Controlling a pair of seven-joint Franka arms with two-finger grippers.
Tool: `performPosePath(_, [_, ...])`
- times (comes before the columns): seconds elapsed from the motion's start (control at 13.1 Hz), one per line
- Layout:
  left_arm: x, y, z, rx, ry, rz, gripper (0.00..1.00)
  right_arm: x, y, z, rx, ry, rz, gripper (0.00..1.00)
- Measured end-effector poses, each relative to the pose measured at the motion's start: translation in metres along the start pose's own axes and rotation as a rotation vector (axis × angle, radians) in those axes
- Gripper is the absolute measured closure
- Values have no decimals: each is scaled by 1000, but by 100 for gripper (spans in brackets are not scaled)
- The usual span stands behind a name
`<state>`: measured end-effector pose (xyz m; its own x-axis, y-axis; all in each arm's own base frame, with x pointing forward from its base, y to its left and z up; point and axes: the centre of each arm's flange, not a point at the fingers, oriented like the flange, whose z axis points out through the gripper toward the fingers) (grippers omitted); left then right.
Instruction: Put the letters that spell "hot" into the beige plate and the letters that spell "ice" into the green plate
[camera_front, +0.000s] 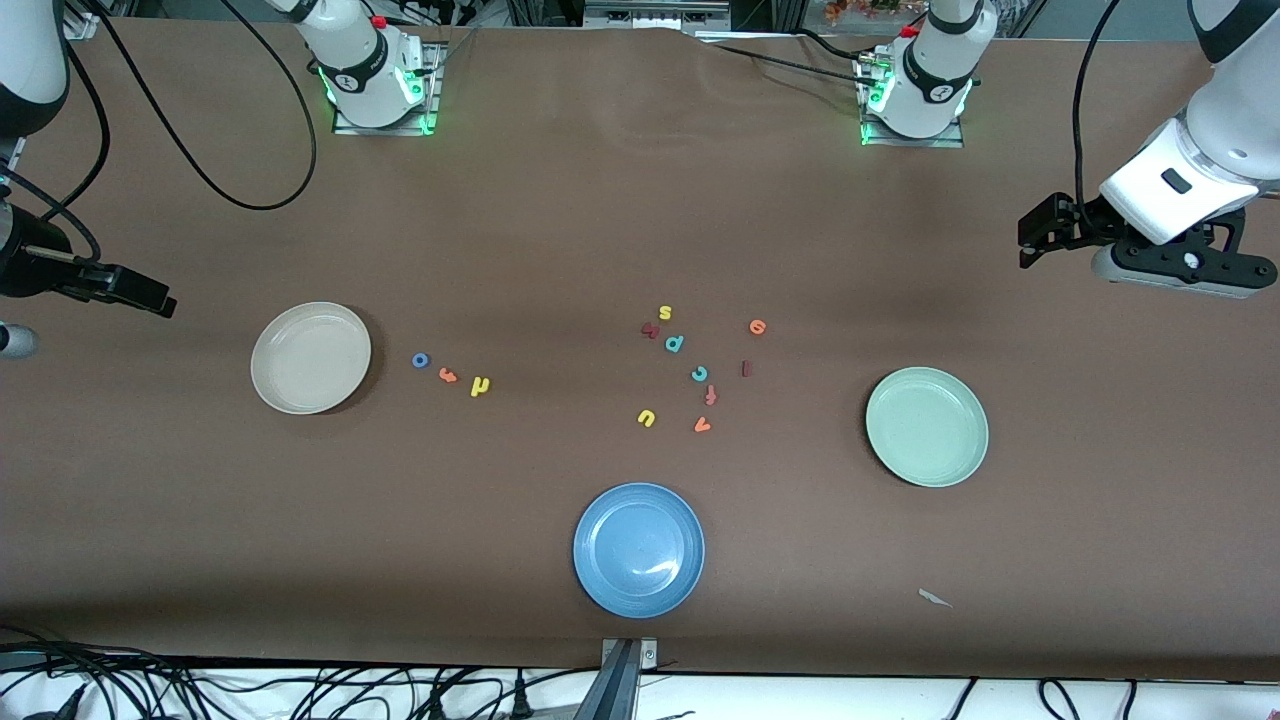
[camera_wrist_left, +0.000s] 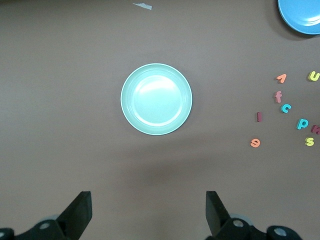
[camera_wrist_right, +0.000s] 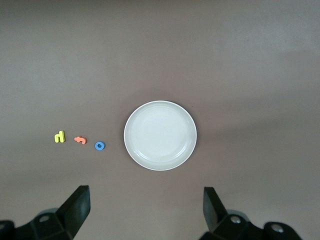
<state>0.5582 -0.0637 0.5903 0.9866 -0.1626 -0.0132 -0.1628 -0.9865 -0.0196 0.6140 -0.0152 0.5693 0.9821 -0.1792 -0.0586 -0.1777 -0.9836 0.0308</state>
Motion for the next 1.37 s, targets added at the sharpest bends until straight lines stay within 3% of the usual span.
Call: performPosePath(1.37, [-3, 18, 4, -1, -35, 33, 0, 0, 1, 0, 0, -1, 3, 0])
